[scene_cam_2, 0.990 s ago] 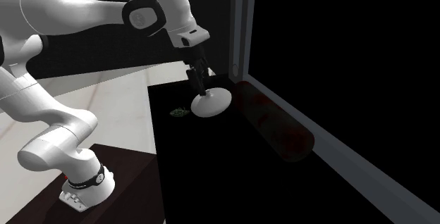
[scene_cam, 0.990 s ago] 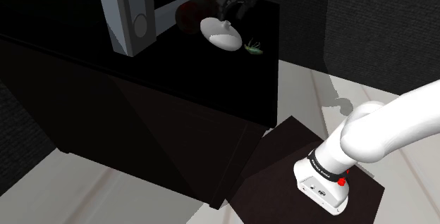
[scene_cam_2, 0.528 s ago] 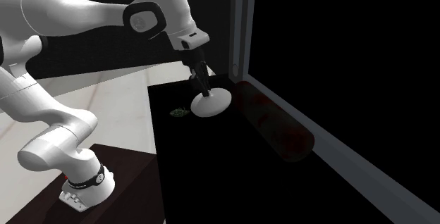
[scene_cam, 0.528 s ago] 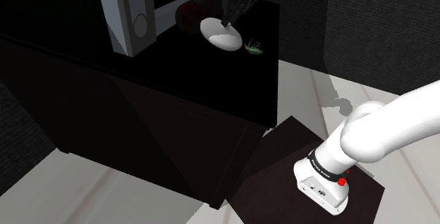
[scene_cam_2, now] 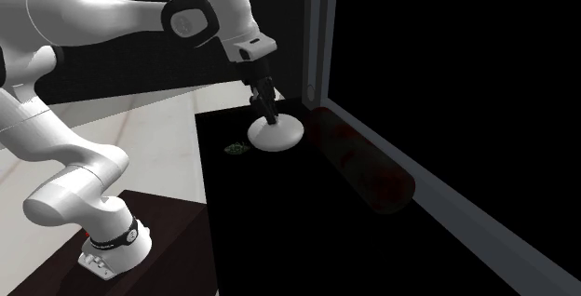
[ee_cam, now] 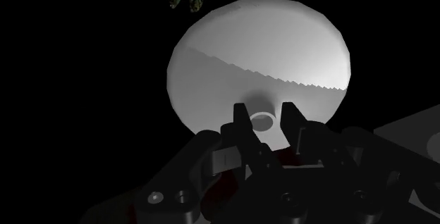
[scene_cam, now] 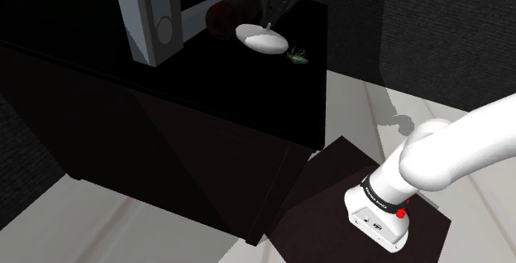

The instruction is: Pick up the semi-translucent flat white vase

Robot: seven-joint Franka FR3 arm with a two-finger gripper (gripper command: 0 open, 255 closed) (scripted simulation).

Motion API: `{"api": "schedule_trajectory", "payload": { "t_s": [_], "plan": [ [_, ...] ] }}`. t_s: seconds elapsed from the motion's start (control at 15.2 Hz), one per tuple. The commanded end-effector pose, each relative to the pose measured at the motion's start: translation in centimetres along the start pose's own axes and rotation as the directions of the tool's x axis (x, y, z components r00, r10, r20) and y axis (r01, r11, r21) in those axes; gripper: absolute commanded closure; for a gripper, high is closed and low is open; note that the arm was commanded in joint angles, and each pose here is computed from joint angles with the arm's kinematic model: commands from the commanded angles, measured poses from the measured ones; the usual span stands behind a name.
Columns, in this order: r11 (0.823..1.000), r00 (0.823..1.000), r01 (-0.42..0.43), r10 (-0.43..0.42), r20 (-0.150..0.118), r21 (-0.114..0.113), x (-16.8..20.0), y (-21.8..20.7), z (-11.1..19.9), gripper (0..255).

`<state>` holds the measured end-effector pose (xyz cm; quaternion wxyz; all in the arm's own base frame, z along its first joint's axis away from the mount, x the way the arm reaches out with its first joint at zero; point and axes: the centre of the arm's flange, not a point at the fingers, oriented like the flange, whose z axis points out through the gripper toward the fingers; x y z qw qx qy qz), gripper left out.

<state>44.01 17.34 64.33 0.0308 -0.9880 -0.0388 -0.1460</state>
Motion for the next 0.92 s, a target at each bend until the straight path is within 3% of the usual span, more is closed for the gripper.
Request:
{"api": "schedule_trajectory", "payload": {
  "t_s": [0.0,0.86],
  "plan": [
    [1.000,1.000,0.000,0.000,0.000,0.000,0.3,0.1,-1.0,255],
    [1.000,1.000,0.000,0.000,0.000,0.000,2.0,-0.2,-6.6,255]
  ]
}}
